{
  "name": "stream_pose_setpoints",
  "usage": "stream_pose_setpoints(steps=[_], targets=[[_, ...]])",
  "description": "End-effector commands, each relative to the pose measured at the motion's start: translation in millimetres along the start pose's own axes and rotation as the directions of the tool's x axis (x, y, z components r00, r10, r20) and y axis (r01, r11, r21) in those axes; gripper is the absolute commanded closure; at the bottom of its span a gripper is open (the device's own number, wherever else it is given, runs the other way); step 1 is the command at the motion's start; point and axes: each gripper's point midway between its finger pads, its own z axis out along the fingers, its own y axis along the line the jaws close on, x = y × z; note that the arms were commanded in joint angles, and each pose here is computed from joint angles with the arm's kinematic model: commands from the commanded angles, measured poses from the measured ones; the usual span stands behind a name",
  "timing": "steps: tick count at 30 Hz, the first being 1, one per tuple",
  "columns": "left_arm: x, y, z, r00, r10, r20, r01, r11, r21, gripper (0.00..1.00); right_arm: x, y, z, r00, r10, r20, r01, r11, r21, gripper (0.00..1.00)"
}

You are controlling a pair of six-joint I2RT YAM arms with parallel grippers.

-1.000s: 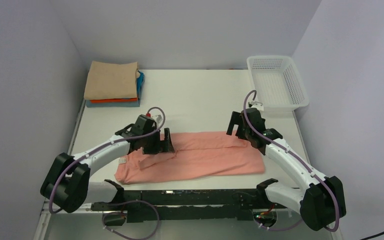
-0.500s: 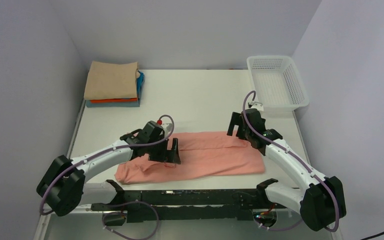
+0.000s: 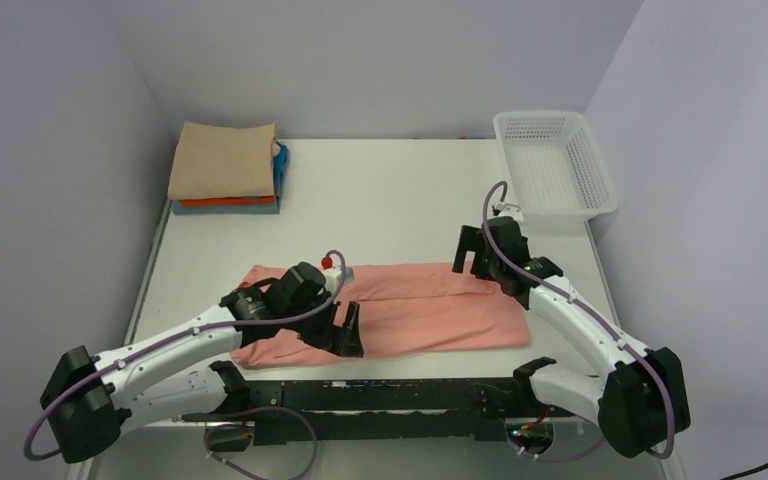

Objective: Fold and stack the t-shirts
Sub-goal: Fold the other side of the tshirt into a rectangle

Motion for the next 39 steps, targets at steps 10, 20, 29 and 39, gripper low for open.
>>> stream_pose_setpoints(steps=[10,20,29,39], targets=[[-129.5,112.1,-18.0,0.867,-0.217,0.448,0.326,0.928,-0.181,0.01,5.0,45.1,50.2,0.986,-0.056,-0.157,0.037,0.992,-0.123,0.0],[-86.0,202.4,4.9,0.798,-0.429,0.423,0.56,0.787,-0.259,0.01,14.5,-117.5,40.8,0.941,0.333,-0.053,-0.273,0.844,0.461,0.0],[-94.2,226.6,-2.1,0.788,-0.439,0.431,0.589,0.74,-0.325,0.01,-15.1,-119.5,10.0,0.96,0.276,0.054,-0.277,0.896,0.346,0.01],[-124.6,233.5,-2.1,0.794,-0.432,0.428,0.581,0.745,-0.326,0.01,-3.2,-81.9,41.3,0.986,0.072,-0.147,-0.021,0.945,0.325,0.08]])
